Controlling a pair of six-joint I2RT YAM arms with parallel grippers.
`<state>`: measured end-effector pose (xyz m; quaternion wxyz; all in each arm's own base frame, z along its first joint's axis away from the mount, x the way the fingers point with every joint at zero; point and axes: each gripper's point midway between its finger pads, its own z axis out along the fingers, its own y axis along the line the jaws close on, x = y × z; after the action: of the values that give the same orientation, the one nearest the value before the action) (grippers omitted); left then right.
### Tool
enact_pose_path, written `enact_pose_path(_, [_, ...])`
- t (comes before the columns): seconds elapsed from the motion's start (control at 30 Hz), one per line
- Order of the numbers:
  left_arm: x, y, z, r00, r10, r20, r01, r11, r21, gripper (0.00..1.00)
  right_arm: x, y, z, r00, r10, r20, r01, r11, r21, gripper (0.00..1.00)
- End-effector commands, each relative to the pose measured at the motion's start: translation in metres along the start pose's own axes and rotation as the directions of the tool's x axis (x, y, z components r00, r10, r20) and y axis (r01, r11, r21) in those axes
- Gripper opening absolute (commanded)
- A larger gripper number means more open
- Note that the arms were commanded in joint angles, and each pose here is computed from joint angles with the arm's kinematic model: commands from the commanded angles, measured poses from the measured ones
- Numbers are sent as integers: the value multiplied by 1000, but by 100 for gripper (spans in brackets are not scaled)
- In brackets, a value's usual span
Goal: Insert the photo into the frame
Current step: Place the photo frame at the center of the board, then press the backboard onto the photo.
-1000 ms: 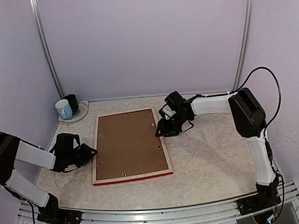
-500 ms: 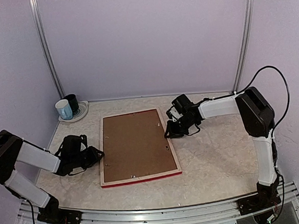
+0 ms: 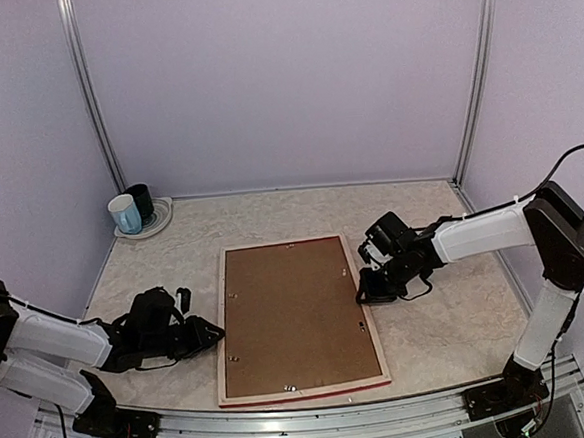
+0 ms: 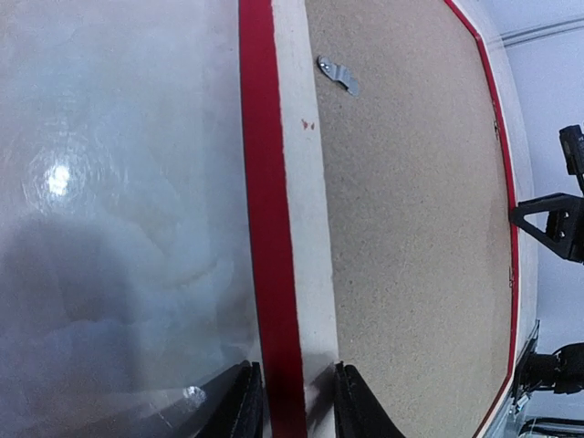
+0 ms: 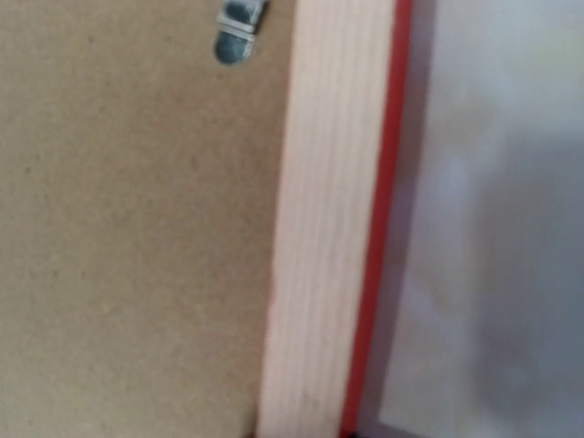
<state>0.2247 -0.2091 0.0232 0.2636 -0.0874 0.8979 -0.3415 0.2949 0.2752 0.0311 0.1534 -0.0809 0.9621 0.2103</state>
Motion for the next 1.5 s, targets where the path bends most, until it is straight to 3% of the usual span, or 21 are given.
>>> enact_pose_path(0.0, [17,30,-12,998,-29,-50,21,989,-147,29,-9,7,-29,997,-7,80,6,1000,6,22])
enact_pose_path(0.07, [-1,23,-19,1000,-2,1,2,985,-171,37,-16,4,-39,994,-22,109,16,999,48,28])
enact_pose_path(0.2, [-40,-2,-32,995,32,92,-16,986,-164,42,-32,6,-57,988,-53,148,40,995,92,37])
enact_pose_path(0.37, [-82,-39,-43,985,61,159,-48,995,-87,44,-47,38,-74,970,-124,208,112,991,67,39])
enact_pose_path(0.47, [-95,-55,-34,984,105,143,-95,993,-77,44,-43,76,-71,954,-205,220,208,978,11,39])
enact_pose_path(0.7, [-96,-81,18,984,176,41,-174,984,-31,44,-7,141,-28,931,-326,166,344,933,-101,39])
enact_pose_path(0.83, [-86,-72,49,981,194,-29,-196,978,-66,43,15,161,-4,924,-364,122,379,915,-142,39])
enact_pose_path(1.07, [-81,-72,78,973,218,-70,-222,974,-47,43,43,163,37,921,-388,34,388,908,-156,38])
enact_pose_path(1.27, [-89,-78,86,977,207,-41,-207,978,2,43,59,155,54,925,-381,-9,374,912,-167,37])
enact_pose_path(1.47, [-84,-54,104,983,165,-75,-170,983,-70,41,77,141,66,925,-375,-64,361,919,-160,36])
